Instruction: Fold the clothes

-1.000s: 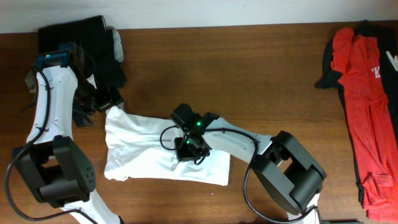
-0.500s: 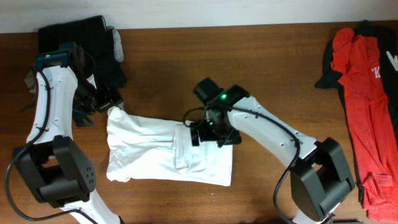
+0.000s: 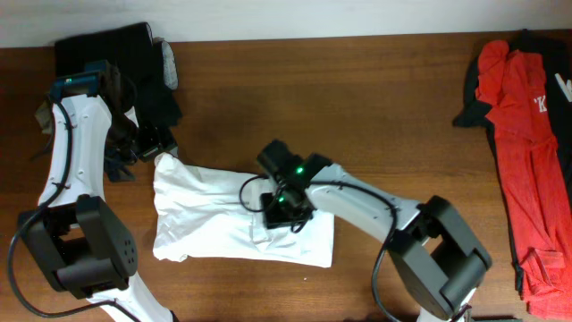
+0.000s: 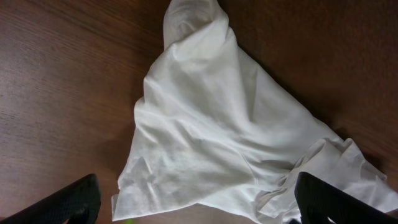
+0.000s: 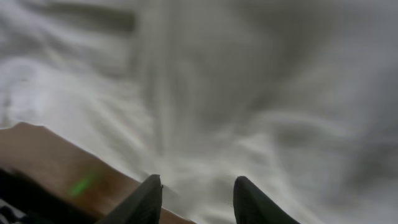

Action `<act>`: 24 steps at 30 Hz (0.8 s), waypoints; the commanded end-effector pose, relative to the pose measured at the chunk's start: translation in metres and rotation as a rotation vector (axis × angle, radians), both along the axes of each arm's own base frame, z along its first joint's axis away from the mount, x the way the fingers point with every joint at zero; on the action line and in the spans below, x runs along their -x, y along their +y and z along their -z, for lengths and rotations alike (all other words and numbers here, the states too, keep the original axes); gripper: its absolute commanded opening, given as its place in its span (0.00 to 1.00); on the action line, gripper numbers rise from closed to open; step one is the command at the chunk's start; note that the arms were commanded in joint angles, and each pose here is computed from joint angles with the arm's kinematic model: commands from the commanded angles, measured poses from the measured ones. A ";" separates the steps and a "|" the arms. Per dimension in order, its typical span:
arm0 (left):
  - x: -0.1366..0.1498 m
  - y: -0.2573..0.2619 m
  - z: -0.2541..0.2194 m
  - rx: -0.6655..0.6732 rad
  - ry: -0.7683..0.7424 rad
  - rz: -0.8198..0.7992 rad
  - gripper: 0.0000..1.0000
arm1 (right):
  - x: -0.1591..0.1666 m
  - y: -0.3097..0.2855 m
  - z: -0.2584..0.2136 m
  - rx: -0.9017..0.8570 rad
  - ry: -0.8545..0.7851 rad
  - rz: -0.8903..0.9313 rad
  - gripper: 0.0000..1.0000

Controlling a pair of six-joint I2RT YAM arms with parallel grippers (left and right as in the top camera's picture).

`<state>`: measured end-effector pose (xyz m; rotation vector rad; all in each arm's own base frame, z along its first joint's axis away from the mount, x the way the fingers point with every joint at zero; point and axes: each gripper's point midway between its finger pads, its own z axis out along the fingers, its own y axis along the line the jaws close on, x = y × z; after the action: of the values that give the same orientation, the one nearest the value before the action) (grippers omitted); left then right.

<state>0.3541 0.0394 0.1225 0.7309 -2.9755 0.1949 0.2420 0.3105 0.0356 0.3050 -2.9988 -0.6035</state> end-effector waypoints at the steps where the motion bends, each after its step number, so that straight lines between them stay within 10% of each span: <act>1: -0.001 -0.003 -0.005 0.009 -0.011 0.005 0.99 | 0.019 0.027 0.001 -0.045 0.010 -0.033 0.42; 8: 0.000 -0.003 -0.005 0.009 -0.009 0.005 0.99 | 0.020 0.051 -0.014 -0.107 -0.052 -0.074 0.04; 14: -0.001 -0.003 -0.005 0.009 -0.013 0.005 0.99 | -0.020 -0.016 -0.055 0.071 -0.171 0.072 0.06; 24: -0.001 -0.003 -0.005 0.009 -0.013 0.005 0.99 | 0.008 -0.003 0.025 0.151 0.013 0.075 0.04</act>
<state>0.3534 0.0392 0.1225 0.7305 -2.9724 0.1944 0.2479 0.2955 0.0247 0.1724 -3.0772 -0.3651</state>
